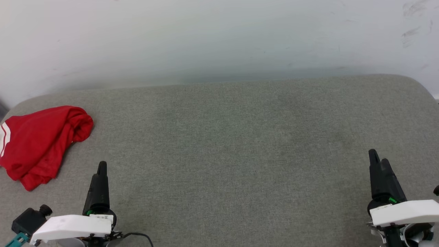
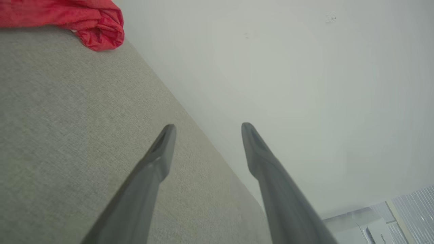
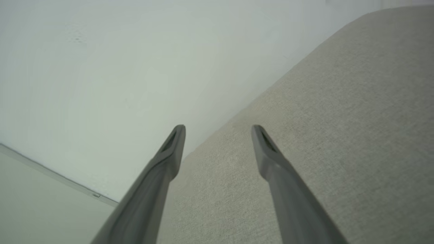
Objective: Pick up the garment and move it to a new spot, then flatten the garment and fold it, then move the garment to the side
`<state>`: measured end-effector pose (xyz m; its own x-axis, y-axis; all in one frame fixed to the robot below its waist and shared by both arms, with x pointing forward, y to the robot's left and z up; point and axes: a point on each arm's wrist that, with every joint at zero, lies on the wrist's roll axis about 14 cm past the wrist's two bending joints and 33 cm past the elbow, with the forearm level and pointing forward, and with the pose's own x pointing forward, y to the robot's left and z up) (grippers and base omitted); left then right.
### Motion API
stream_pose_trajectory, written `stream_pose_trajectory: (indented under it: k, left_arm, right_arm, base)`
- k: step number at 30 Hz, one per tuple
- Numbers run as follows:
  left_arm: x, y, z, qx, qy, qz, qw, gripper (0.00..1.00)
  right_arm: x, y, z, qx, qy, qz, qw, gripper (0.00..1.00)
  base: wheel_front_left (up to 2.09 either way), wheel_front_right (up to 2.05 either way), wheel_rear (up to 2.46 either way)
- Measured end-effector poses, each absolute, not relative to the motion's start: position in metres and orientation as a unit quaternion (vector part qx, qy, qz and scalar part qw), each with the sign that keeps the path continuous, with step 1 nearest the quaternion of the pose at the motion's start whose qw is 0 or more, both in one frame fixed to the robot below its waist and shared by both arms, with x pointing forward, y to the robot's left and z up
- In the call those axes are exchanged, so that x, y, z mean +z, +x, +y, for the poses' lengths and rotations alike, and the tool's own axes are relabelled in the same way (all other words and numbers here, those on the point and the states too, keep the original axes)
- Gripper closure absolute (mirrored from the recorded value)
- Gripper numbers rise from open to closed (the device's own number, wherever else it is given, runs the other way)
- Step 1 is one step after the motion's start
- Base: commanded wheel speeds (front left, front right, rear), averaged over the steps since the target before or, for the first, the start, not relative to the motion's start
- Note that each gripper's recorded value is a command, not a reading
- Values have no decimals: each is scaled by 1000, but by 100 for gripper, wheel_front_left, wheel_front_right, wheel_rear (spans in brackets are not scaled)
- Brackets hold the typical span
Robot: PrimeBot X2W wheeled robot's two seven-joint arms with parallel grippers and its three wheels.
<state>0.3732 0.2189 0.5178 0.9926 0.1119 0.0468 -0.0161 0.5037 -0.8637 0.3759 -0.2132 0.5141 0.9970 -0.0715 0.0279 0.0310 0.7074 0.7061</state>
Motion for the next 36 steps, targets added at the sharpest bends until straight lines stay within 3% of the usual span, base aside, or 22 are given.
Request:
stream_pose_trajectory:
  k: [18,36]
  left_arm:
    - [540,373,175,-19,-297,-54,953,0]
    - [535,372,146,-37,-147,-40,988,0]
  right_arm:
    - [536,376,-194,10,205,-54,977,0]
    - [534,373,-190,18,80,-58,995,0]
  base:
    - [0,0,0]
    - [0,0,0]
